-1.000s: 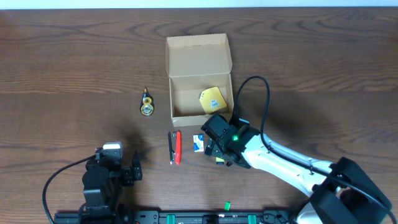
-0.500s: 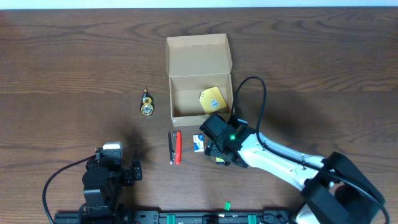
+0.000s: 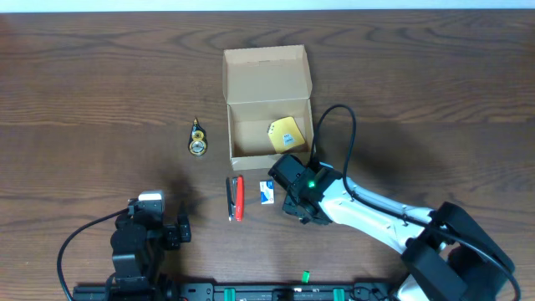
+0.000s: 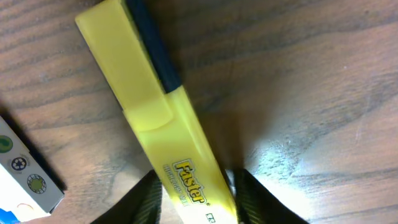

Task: Pack container
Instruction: 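Close the right gripper on the highlighter and lift it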

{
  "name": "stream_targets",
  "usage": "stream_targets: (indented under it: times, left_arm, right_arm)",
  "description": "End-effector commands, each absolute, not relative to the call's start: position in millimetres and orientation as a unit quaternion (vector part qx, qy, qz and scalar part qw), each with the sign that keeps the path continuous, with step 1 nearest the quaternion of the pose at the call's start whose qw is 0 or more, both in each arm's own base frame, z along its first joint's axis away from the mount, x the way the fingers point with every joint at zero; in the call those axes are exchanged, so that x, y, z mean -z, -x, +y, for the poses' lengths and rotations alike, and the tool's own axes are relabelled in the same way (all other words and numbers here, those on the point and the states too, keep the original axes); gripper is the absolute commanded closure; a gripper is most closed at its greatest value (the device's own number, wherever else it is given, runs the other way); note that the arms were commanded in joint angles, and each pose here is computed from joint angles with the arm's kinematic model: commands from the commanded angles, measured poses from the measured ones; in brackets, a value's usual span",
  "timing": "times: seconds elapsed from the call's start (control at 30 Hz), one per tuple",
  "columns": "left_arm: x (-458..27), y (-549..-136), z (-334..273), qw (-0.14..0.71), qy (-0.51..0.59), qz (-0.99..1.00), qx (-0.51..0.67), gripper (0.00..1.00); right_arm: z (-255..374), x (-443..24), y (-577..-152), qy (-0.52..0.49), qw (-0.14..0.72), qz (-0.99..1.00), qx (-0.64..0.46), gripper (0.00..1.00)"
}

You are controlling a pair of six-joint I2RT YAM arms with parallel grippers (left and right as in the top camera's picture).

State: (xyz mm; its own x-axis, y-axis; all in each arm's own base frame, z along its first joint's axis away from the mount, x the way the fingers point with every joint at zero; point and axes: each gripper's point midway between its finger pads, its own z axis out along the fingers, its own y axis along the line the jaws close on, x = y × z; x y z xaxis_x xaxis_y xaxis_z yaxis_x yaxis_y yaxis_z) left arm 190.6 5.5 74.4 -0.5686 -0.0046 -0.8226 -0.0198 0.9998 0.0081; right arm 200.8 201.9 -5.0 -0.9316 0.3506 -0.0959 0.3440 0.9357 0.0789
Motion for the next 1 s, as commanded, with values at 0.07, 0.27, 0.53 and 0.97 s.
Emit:
stream_targets:
  times: [0.07,0.27,0.53,0.97]
  left_arm:
    - [-70.5,-189.7,9.5,0.461,0.015,0.887,-0.016,0.05]
    - [-70.6,-189.8,9.5,0.461,0.015,0.887,-0.016,0.05]
    - [-70.5,-189.7,9.5,0.461,0.015,0.887,-0.016,0.04]
    - [-70.5,-189.7,9.5,0.461,0.015,0.887,-0.016,0.05]
  right_arm:
    - [200.9,10.7,-190.9,-0.174,0.035,0.984,-0.022,0.71]
    - [197.6,11.3,-181.0,-0.173,0.013,0.985,-0.014,0.76]
    - [194.7,5.7,-168.0,-0.16,-0.015,0.987,-0.012,0.86]
    - [195.1,-38.6,-157.1,-0.136,0.014,0.99,-0.046,0.85]
